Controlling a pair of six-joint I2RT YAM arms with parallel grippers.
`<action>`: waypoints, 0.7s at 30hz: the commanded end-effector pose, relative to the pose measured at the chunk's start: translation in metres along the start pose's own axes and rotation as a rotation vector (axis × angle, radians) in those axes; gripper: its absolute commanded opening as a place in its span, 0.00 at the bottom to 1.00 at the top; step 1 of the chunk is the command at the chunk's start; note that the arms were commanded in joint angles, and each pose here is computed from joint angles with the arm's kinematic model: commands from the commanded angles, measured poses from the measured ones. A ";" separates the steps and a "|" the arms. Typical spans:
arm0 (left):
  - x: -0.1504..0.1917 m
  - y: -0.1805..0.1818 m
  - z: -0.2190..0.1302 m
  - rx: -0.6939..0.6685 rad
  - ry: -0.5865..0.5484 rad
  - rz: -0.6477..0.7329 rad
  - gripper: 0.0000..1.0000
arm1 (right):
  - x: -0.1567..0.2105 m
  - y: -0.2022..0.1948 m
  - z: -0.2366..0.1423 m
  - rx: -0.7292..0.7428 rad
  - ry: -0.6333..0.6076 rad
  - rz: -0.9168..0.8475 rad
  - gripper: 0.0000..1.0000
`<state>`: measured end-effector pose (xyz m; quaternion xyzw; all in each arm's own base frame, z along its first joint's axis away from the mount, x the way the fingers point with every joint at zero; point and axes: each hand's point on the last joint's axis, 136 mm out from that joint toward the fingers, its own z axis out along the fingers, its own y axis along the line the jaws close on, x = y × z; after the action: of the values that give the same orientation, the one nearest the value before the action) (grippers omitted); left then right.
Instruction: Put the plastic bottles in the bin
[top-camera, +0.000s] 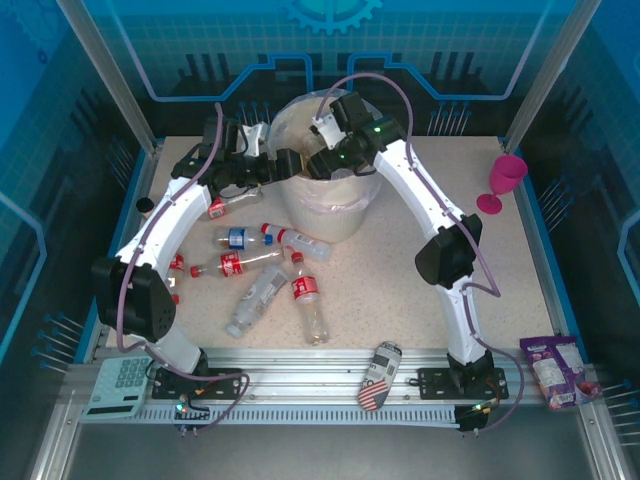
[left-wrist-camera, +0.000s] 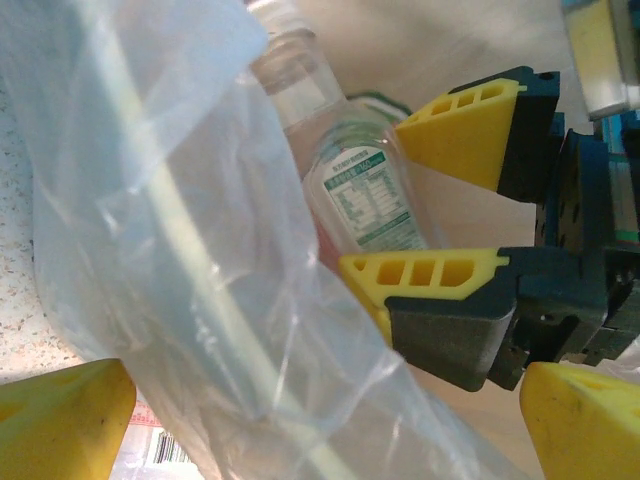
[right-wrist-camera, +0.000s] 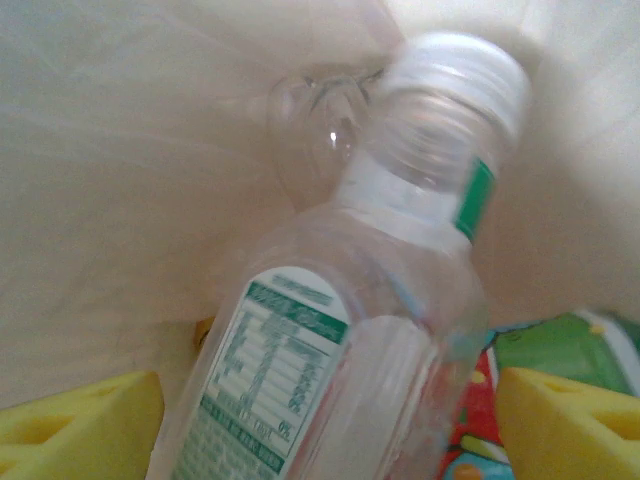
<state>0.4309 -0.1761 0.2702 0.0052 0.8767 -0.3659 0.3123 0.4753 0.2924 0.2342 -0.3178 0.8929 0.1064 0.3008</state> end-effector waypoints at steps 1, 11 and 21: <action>0.027 0.023 0.002 -0.079 0.087 -0.021 0.99 | 0.013 -0.005 0.007 0.025 0.053 -0.010 0.94; 0.028 0.023 0.004 -0.074 0.095 -0.028 0.99 | -0.019 0.000 -0.044 0.026 -0.079 -0.027 1.00; 0.030 0.025 0.010 -0.072 0.105 -0.042 0.99 | -0.059 0.013 -0.161 0.010 -0.356 -0.014 1.00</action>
<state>0.4304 -0.1760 0.2701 0.0049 0.8769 -0.3660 0.3115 0.4510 0.2783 0.3334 -0.3077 0.8577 0.1229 0.3933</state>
